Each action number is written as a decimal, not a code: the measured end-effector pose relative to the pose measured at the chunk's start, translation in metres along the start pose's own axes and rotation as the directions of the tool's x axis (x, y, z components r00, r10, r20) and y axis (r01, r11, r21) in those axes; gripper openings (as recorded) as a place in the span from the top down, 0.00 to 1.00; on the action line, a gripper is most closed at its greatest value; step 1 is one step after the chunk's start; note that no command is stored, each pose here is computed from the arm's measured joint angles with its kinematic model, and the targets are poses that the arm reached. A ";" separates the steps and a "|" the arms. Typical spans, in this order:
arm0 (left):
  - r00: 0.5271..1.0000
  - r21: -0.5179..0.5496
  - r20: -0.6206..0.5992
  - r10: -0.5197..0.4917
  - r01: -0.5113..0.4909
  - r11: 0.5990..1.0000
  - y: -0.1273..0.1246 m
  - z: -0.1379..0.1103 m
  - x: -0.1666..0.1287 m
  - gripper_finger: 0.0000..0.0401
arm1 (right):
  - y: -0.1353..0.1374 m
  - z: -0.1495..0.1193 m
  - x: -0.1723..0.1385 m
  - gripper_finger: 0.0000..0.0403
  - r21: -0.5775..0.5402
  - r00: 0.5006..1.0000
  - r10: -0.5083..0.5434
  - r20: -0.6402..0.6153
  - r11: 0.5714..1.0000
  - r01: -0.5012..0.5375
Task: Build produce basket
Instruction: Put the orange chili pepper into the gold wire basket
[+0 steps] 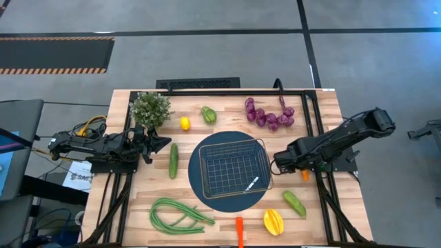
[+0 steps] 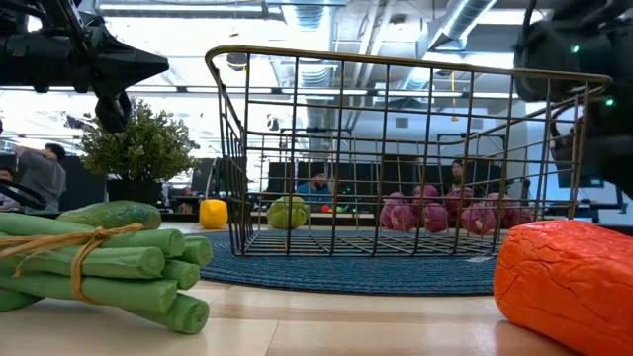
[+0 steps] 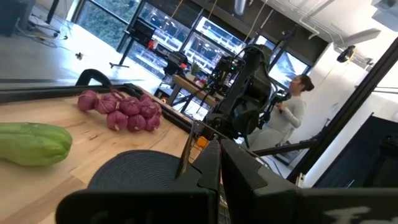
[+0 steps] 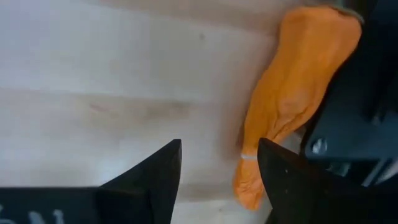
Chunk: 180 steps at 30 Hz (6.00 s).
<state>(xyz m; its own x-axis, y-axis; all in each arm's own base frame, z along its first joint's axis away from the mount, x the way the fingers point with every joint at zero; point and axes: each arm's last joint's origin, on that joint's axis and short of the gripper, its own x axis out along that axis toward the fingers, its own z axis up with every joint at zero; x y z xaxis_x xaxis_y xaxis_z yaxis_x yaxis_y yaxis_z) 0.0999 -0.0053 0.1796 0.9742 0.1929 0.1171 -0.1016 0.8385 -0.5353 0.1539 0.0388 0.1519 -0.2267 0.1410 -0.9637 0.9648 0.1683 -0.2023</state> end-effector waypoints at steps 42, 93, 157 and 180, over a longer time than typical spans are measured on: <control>0.993 -0.008 -0.074 -0.088 0.088 0.996 -0.002 -0.003 0.000 1.00 | 0.022 -0.012 0.037 0.70 -0.064 0.934 -0.356 -0.023 0.933 0.354; 0.994 -0.012 -0.069 -0.079 0.079 0.997 -0.002 -0.003 0.000 1.00 | 0.065 -0.054 -0.251 1.00 -0.631 0.407 0.790 0.458 0.611 -0.478; 0.994 -0.004 -0.095 -0.062 0.062 0.998 0.000 -0.006 0.000 1.00 | 0.198 -0.028 -0.093 1.00 -0.611 0.967 0.247 0.063 0.776 -0.158; 0.994 -0.004 -0.095 -0.062 0.061 0.998 0.000 -0.006 0.000 1.00 | 0.199 -0.026 -0.093 0.89 -0.660 0.964 0.255 0.071 0.737 -0.147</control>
<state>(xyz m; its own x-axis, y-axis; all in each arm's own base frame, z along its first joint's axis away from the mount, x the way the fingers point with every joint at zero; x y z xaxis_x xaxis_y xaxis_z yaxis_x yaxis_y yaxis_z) 0.1007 -0.0083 0.1747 0.9934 0.0914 0.0695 -0.0408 0.8466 -0.5307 0.3632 0.0840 0.2060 0.0368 0.1100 -0.9933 0.6563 0.7469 0.1070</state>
